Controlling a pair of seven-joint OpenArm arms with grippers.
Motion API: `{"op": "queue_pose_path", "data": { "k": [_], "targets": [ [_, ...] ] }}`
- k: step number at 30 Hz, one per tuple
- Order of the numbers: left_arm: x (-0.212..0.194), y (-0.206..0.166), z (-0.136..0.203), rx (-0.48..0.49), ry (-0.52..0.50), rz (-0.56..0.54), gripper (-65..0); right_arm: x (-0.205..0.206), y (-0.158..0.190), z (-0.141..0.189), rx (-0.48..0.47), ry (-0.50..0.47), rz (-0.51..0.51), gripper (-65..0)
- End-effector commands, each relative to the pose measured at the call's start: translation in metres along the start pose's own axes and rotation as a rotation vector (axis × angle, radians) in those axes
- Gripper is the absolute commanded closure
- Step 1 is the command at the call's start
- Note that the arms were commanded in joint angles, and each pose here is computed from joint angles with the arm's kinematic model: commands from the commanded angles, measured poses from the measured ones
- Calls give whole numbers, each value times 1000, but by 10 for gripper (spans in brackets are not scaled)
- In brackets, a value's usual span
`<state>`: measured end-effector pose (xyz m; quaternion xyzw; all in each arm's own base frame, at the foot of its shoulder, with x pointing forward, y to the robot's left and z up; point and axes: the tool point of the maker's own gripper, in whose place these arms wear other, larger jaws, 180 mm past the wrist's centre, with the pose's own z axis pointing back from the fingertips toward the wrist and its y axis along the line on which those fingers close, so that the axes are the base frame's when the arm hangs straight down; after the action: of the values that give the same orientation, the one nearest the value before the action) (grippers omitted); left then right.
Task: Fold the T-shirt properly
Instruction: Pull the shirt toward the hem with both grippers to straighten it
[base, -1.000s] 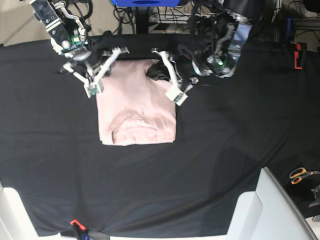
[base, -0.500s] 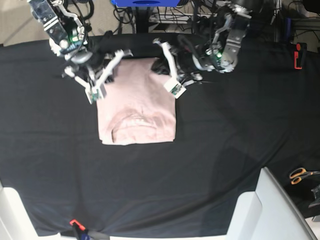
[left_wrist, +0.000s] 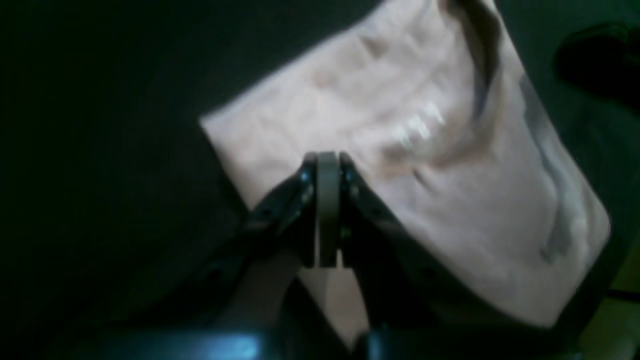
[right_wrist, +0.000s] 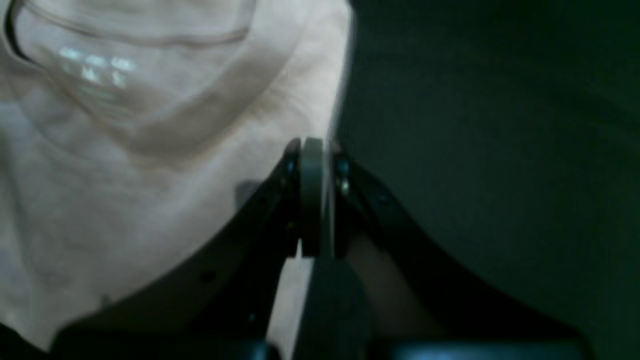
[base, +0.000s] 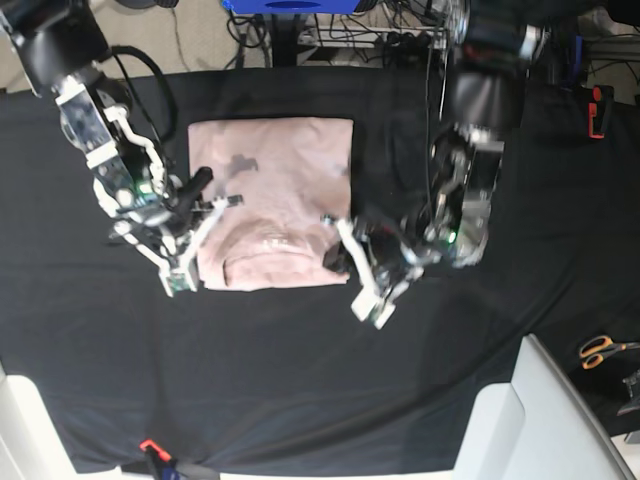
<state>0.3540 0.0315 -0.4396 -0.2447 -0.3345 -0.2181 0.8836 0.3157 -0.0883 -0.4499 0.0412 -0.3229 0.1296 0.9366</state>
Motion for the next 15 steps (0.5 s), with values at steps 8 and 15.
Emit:
{"op": "queue_pose_path", "data": {
  "k": [8,15],
  "targets": [
    [12,18,-27,4,-87,141,0,1,-16,-43,-5,-25,4,-29],
    [18,22,-31,8,-114,162,0,5,-25,-46,-23,-46,10,-29]
  ]
}}
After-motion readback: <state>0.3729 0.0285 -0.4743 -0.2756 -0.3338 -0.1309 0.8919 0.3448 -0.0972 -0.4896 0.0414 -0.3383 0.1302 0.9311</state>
